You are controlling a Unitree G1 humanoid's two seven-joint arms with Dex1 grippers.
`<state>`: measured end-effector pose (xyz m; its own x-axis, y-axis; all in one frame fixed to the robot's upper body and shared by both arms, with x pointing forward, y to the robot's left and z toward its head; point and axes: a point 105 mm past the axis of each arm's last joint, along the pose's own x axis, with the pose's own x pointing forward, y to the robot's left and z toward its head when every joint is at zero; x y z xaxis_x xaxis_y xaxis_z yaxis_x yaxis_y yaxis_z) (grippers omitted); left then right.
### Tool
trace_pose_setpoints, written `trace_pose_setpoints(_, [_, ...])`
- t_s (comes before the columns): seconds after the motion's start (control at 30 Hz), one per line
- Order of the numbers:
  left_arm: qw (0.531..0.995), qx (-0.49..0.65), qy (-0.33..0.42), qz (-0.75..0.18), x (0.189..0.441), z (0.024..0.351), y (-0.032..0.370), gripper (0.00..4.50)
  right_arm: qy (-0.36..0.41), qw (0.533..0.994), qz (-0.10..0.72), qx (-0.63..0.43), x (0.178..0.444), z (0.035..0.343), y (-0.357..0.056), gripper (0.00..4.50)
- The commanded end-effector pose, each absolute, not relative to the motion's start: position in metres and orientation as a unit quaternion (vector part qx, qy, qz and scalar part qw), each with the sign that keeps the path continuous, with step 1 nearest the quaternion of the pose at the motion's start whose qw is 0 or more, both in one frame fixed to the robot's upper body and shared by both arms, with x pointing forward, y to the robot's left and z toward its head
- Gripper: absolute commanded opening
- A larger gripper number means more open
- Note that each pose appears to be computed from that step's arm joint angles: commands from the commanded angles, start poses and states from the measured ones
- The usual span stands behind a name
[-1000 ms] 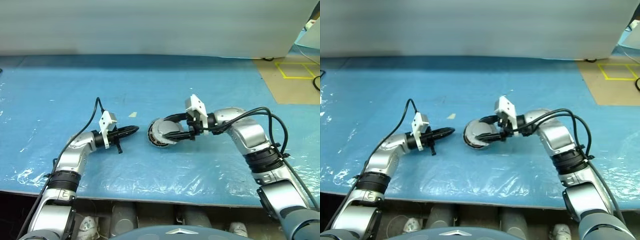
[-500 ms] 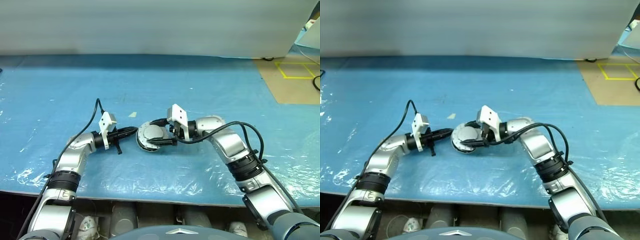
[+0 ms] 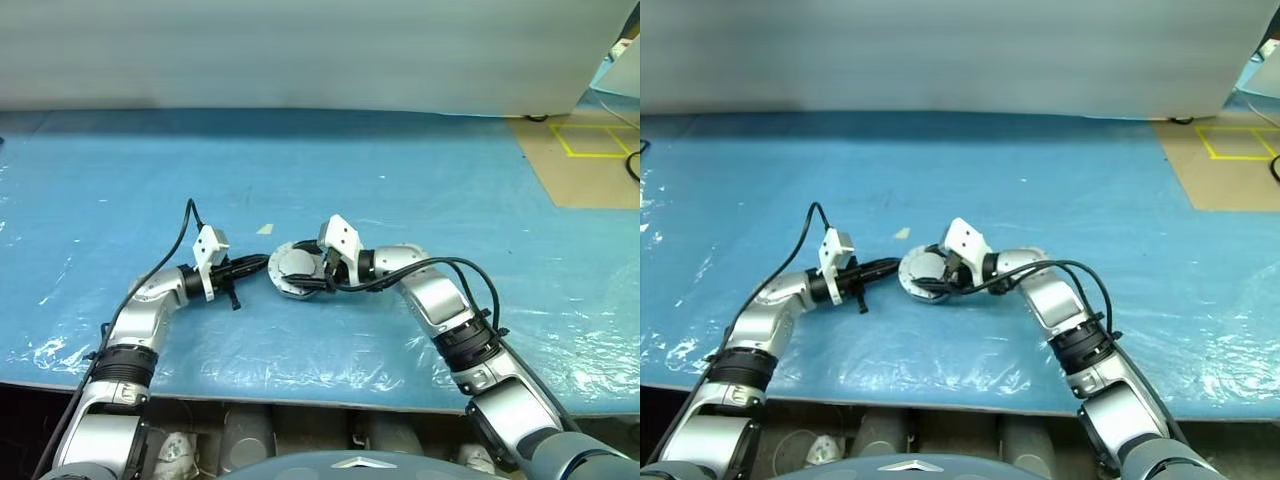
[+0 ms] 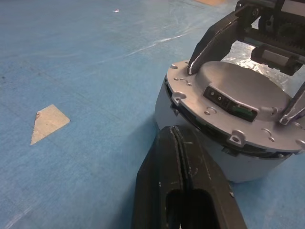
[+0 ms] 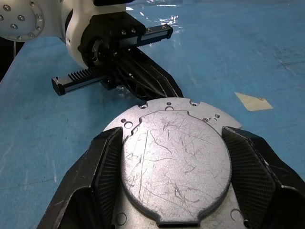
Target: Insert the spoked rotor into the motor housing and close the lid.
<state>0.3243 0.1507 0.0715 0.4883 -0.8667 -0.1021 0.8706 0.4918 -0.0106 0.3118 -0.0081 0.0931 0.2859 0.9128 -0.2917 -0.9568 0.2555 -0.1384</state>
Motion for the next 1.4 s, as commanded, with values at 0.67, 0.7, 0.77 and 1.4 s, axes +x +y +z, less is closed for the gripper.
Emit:
trace_pose_setpoints(0.67, [0.851, 0.039, 0.015, -0.524, 0.313, 0.09, 0.151, 0.0, 0.096, 0.752, 0.634, -0.155, 0.298, 0.086, -0.013, 2.94])
trace_pose_setpoints(0.7, [0.851, 0.038, 0.016, -0.524, 0.313, 0.09, 0.151, 0.0, 0.099, 0.751, 0.637, -0.144, 0.296, 0.087, -0.013, 2.94])
trace_pose_setpoints(0.77, [0.85, 0.038, 0.017, -0.525, 0.312, 0.09, 0.15, 0.0, 0.101, 0.751, 0.64, -0.126, 0.295, 0.091, -0.012, 2.94])
trace_pose_setpoints(1.4, [0.849, 0.034, 0.013, -0.527, 0.303, 0.092, 0.153, 0.0, 0.1, 0.739, 0.657, -0.11, 0.291, 0.102, -0.009, 2.94])
